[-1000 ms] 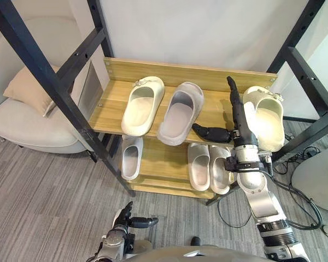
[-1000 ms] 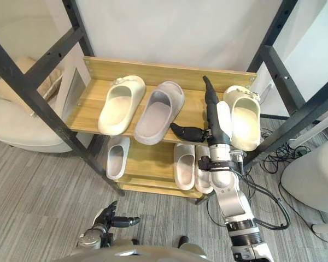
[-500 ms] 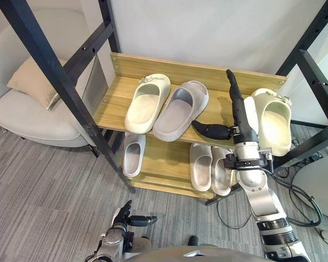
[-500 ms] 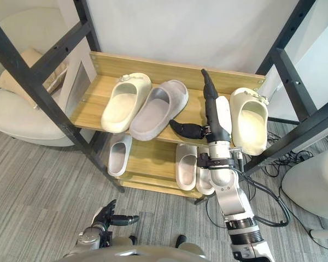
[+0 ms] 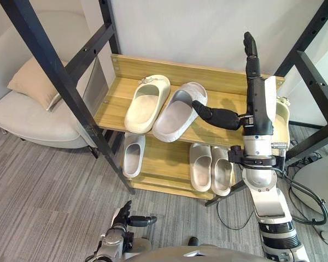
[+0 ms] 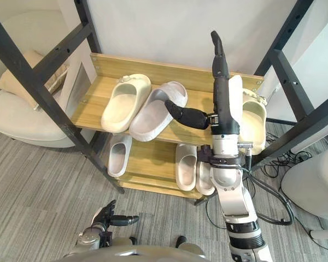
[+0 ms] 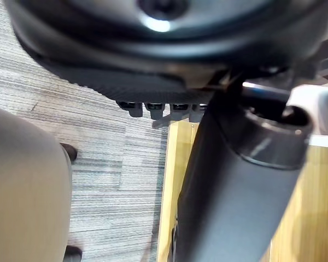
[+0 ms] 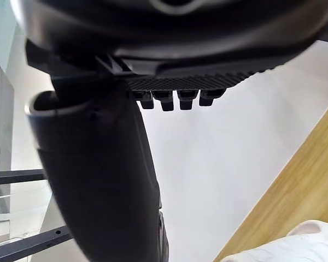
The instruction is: Organize the slippers on the shoe rack
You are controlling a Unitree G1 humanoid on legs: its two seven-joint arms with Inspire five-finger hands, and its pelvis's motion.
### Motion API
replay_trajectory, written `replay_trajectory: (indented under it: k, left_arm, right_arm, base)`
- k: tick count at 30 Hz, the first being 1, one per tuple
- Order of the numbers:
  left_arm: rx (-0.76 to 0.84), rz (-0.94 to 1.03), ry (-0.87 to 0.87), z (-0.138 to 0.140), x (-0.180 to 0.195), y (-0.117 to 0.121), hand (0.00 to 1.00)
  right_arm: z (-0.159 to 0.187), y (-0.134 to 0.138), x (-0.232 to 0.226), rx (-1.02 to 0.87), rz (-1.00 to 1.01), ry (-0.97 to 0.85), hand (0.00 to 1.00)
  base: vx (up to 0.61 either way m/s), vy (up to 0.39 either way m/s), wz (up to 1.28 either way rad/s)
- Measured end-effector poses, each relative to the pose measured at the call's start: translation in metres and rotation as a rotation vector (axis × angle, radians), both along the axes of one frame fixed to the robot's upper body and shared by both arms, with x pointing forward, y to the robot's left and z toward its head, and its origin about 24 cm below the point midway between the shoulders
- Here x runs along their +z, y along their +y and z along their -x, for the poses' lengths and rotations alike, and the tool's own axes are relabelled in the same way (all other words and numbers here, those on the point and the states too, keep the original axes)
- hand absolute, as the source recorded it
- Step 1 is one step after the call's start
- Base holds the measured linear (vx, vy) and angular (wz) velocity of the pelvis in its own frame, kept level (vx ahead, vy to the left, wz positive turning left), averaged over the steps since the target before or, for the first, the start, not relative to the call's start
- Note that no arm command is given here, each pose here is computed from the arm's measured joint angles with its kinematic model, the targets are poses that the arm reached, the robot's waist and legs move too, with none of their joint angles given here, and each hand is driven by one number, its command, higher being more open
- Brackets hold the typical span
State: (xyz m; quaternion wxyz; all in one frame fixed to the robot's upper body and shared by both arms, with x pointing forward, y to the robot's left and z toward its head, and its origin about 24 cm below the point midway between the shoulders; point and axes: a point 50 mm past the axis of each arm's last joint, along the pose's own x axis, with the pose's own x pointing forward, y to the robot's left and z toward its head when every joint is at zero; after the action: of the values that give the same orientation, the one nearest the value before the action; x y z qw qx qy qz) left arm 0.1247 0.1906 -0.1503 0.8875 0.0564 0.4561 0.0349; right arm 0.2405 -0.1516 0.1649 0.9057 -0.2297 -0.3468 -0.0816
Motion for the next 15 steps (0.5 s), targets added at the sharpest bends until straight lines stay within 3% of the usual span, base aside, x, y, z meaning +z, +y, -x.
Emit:
replay_trajectory:
  k: [9,15]
  left_arm:
    - [0.001,0.001,-0.008,0.000,0.001,0.000,1.00]
    - [0.000,-0.001,-0.010,0.000,0.001,0.001,1.00]
  right_arm:
    - [-0.003,0.001,-0.006,0.016,-0.017,0.030,1.00]
    - [-0.015,0.004,-0.036,0.017,-0.014,0.181,1.00]
  base:
    - [0.00,0.000,0.00]
    - [0.00,0.000,0.03]
